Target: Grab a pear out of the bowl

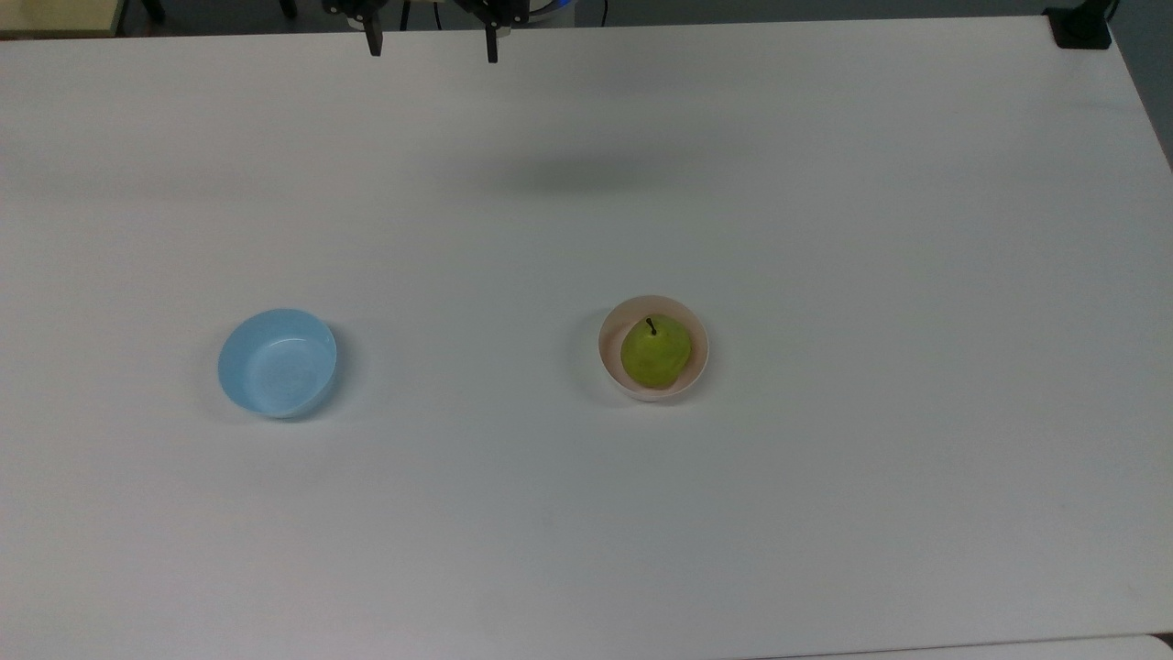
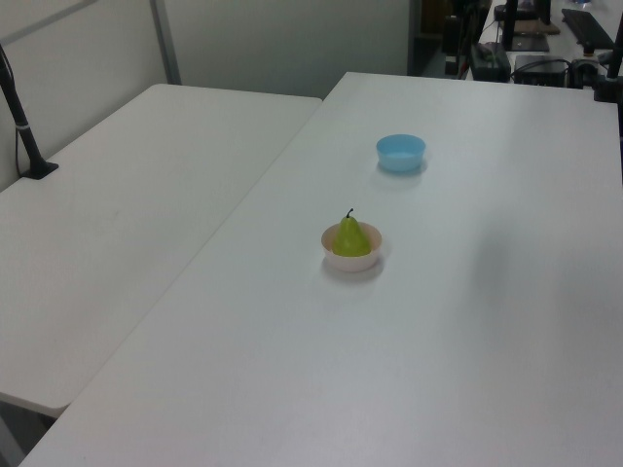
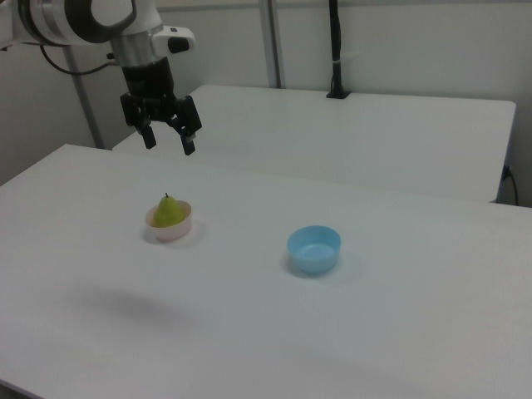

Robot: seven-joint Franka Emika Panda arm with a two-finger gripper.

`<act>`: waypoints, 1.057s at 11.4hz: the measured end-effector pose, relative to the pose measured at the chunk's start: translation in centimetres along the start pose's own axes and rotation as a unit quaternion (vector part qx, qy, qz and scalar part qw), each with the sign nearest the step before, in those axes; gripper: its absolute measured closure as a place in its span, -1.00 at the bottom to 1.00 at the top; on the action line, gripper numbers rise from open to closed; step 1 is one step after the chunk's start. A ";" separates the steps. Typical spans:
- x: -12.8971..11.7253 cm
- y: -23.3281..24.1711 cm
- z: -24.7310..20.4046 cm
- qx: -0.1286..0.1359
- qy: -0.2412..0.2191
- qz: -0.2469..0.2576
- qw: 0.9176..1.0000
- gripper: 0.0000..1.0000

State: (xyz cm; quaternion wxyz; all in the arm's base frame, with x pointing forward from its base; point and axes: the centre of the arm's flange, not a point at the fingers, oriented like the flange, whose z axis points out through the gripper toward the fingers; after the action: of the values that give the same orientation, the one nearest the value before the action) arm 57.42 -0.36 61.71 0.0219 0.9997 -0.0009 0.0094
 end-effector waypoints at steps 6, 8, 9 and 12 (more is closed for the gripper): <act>0.0 0.0 0.0 0.000 0.000 -0.007 1.000 -1.00; 0.0 0.0 0.0 0.000 0.000 -0.007 1.000 -1.00; 0.0 0.0 0.0 0.000 0.000 -0.007 1.000 -1.00; 0.0 0.0 0.0 0.000 0.000 -0.019 1.000 -1.00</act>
State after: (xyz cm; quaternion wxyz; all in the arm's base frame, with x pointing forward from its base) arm 57.42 -0.36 61.71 0.0220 0.9996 0.0176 0.0089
